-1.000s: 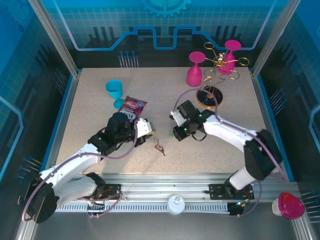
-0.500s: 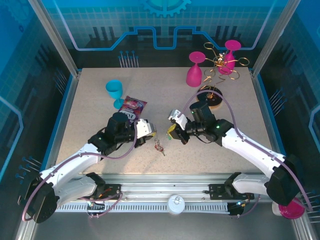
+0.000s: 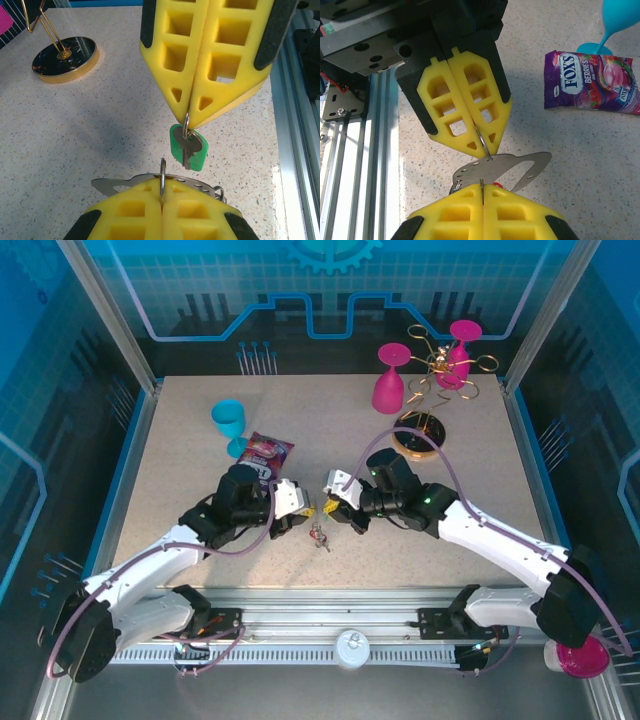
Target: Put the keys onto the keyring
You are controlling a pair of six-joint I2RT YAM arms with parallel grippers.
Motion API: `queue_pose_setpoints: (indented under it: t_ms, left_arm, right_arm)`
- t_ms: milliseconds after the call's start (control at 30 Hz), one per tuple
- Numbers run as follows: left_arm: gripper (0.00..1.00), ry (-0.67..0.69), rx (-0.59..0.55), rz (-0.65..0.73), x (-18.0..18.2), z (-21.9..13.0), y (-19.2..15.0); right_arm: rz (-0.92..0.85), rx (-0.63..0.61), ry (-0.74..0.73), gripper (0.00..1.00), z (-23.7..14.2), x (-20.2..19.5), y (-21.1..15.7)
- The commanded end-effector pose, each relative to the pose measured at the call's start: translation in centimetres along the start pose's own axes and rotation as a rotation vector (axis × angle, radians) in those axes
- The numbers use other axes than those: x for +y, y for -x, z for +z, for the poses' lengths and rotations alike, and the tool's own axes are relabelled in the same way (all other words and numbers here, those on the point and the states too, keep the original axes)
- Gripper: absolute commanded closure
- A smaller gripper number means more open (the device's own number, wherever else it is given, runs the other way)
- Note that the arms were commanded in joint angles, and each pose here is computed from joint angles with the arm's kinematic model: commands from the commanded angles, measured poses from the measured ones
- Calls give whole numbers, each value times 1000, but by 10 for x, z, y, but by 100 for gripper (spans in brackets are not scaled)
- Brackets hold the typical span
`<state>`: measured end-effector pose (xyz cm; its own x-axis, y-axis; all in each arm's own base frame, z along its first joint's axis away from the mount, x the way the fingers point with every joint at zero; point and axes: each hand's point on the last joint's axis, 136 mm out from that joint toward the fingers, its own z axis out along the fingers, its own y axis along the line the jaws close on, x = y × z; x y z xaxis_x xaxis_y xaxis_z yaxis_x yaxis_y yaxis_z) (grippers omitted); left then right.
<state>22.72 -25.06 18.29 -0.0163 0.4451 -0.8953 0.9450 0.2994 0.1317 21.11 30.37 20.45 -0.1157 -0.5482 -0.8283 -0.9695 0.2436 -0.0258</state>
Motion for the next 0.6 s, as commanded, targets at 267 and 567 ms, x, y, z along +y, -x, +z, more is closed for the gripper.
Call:
queue_pose_setpoints:
  t_ms: [267,567]
  left_arm:
    - [100,-34,-47,-8,-3,-1,16]
    - [100,-38,-47,-1,-5,-1,16]
  right_arm:
    - [-80,-38,-13,100,9,3,23]
    - [-78,-31,-60,100,15,-5,24]
